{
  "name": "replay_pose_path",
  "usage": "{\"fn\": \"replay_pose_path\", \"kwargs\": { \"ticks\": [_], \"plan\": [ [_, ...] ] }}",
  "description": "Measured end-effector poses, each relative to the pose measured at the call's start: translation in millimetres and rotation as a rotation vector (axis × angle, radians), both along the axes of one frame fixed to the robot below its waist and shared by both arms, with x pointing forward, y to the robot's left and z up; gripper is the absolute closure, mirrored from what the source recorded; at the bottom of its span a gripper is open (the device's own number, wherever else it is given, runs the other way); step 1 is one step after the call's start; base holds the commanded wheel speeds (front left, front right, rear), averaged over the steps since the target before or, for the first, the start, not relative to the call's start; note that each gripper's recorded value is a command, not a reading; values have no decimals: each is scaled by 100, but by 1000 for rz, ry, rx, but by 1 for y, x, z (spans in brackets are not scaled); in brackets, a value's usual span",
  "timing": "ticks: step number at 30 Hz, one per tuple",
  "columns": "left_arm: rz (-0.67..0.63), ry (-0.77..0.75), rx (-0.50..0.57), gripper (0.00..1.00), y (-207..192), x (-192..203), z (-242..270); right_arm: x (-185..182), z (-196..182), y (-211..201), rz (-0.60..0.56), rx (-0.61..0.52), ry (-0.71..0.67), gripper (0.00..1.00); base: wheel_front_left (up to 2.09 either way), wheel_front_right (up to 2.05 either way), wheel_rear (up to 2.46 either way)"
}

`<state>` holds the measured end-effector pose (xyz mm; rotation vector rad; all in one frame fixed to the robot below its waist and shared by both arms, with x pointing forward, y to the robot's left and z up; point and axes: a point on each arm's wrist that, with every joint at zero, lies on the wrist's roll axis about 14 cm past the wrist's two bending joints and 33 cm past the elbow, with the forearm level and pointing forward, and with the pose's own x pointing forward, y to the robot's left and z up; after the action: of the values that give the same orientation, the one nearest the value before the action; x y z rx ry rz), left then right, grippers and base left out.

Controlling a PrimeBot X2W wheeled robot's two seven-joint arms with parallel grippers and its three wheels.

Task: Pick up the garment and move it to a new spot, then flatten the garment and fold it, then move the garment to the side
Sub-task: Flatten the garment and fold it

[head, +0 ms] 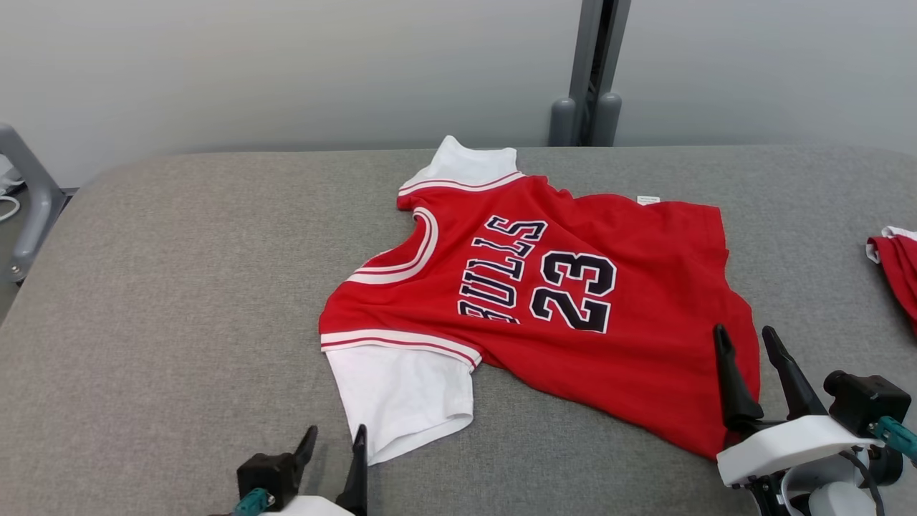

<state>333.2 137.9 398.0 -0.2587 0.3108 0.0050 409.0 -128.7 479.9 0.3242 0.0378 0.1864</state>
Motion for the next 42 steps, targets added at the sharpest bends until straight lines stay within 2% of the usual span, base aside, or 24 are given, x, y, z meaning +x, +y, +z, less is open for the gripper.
{"fn": "replay_pose_path", "kwargs": {
  "ticks": [8, 21, 31, 32, 33, 35, 42],
  "plan": [
    [-86, 100, -15, 0, -27, -1, -22, -3, -8, -12, -33, -2, 26, 0, 0, 0, 0],
    [-24, 163, -11, 0, -19, 2, -36, -3, -17, -19, -48, -9, 52, 0, 0, 0, 0],
    [-40, 175, -55, 0, -27, -1, -39, -3, -17, -14, -35, -7, 54, 0, 0, 0, 0],
    [-44, 181, -61, 14, -29, -2, -39, -3, -18, -14, -36, -6, 55, 0, 0, 0, 0],
    [-52, 183, -67, 56, -32, -1, -40, -3, -18, -15, -37, -6, 57, 0, 0, 0, 0],
    [-63, 185, -70, 100, -34, 0, -40, -3, -20, -17, -42, -6, 61, 0, 0, 0, 0],
    [-37, 113, -84, 100, -31, 15, -23, -10, -31, -27, -74, -5, 96, 0, 0, 0, 0]
  ]
}}
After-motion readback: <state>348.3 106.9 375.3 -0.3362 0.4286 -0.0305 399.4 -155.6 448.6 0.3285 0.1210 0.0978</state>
